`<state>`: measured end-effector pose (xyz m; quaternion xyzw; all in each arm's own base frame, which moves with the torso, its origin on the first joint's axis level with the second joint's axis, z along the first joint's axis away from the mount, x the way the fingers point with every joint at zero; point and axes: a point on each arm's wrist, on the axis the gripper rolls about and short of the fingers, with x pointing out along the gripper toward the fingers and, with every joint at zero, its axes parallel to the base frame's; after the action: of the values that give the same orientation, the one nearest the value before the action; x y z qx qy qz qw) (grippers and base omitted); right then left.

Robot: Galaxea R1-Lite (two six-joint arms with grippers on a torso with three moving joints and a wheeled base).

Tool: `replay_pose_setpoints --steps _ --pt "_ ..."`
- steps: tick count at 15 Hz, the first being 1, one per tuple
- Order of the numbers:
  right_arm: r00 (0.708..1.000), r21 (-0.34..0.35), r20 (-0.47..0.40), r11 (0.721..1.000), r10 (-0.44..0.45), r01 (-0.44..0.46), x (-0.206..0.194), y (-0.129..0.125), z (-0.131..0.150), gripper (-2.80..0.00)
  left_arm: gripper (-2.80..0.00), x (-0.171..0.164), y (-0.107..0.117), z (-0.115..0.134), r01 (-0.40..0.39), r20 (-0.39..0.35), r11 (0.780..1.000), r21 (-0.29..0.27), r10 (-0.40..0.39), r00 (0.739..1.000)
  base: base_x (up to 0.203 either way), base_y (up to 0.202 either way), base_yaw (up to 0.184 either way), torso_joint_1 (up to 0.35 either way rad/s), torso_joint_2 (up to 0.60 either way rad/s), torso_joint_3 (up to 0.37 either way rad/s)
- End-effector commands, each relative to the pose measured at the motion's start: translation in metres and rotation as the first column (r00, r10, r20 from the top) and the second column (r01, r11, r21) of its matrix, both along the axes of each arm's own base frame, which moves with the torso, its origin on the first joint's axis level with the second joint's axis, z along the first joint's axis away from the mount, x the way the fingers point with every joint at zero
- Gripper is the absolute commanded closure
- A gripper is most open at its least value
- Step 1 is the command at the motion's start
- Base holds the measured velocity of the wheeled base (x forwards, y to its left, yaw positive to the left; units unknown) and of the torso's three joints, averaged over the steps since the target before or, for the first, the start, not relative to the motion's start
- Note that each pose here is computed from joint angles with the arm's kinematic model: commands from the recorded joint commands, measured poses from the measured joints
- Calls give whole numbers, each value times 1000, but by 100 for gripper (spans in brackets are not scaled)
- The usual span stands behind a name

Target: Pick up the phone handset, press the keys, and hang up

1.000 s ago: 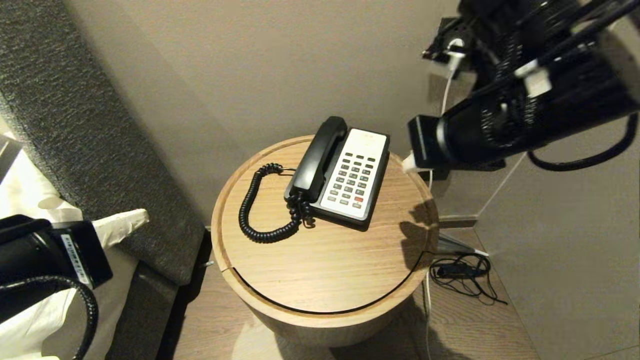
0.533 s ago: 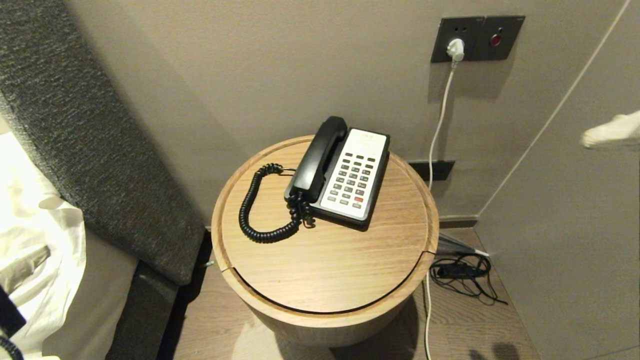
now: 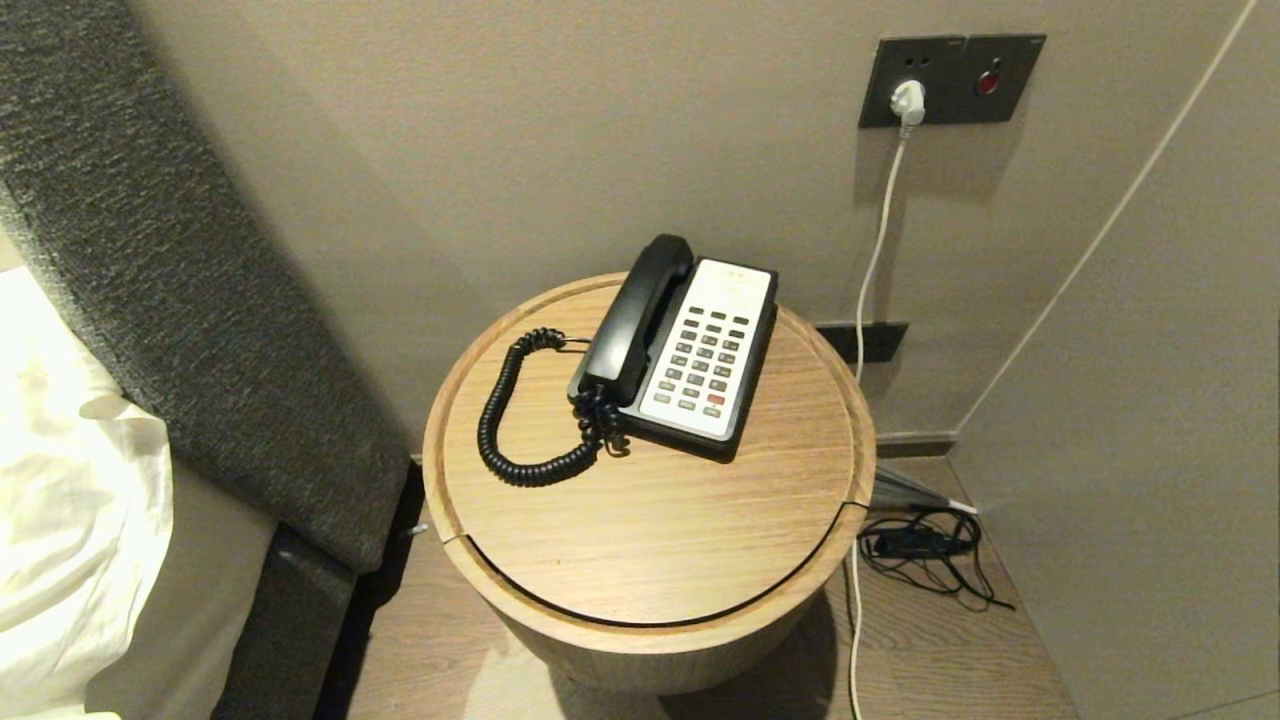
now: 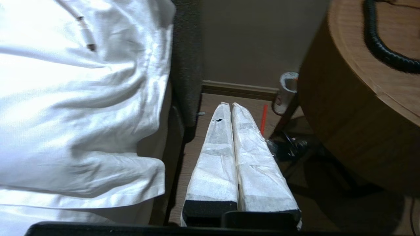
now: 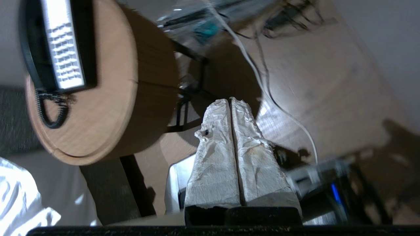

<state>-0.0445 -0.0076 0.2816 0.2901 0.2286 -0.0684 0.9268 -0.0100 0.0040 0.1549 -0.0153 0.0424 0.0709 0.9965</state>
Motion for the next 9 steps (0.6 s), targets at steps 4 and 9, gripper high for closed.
replay_pose_setpoints --steps 4,9 --pt "995 9 94 999 -44 43 -76 28 -63 0 0 -10 -1 -15 21 35 1000 13 -22 999 0 0 0 0 0 0" --pt "995 3 96 1000 22 -23 -75 28 -64 0 0 -14 -1 -33 9 37 999 43 -10 999 0 0 0 0 0 0"
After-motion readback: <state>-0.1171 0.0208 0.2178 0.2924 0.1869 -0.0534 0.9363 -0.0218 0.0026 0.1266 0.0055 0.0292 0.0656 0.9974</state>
